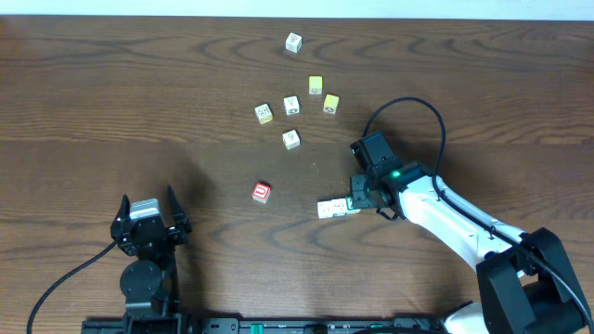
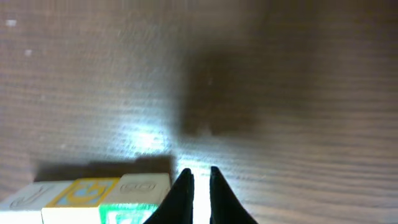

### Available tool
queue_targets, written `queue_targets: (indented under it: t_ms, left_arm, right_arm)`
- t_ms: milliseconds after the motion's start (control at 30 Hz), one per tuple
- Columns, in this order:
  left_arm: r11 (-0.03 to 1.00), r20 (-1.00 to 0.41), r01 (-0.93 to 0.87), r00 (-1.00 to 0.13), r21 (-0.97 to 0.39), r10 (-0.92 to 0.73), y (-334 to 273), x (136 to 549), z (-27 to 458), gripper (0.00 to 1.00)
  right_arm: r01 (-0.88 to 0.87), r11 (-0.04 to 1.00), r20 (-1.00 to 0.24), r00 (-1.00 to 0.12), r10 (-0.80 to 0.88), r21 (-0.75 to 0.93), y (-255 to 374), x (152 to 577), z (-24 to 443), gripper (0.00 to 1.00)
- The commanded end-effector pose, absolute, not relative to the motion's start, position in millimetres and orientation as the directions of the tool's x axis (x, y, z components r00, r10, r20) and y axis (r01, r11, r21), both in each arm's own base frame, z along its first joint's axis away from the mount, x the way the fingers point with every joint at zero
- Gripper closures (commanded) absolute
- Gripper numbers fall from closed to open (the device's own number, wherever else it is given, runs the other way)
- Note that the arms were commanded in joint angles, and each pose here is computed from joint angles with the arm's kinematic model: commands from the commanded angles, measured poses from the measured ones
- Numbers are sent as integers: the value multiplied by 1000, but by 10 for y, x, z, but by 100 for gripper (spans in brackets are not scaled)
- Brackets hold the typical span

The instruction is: Lift 4 blocks

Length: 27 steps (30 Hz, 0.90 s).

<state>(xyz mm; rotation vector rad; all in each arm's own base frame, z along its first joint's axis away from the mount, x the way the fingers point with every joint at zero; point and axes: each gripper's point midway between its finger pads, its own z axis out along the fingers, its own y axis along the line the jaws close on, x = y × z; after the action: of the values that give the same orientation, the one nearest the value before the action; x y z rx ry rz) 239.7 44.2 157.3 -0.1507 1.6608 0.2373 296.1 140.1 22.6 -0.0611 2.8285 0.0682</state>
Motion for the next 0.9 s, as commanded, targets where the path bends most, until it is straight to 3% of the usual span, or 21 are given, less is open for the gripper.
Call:
queue_targets:
  t_ms: [0,267,433,567,667,867]
  left_arm:
    - [966,-986,-242,-160,91,53,461,2388,1394,24]
    - [966,-986,-242,-160,91,53,461,2388,1394,24]
    - [966,-986,-242,-160,91,53,461,2388,1394,24]
    - [966,-986,-242,-160,91,53,461,2388,1394,24]
    - [966,-986,-242,-160,91,53,461,2388,1394,24]
    - [966,-986,-242,-160,91,53,461,2388,1394,24]
  right_arm:
    - [-34,999,-355,-934,-28,9,1296,3120,292,89]
    - [-175,982,-446,-886,-127,68,1594,3437,673,71]
    - [-229,963,-506,-853,-129,141,1803,3580,840,53]
    - [-240,958,-516,-847,-127,159,1851,3604,883,50]
    - [-245,957,-510,-850,-136,153,1848,3584,871,42]
    - [-231,964,-526,-841,-130,132,1755,3661,893,40]
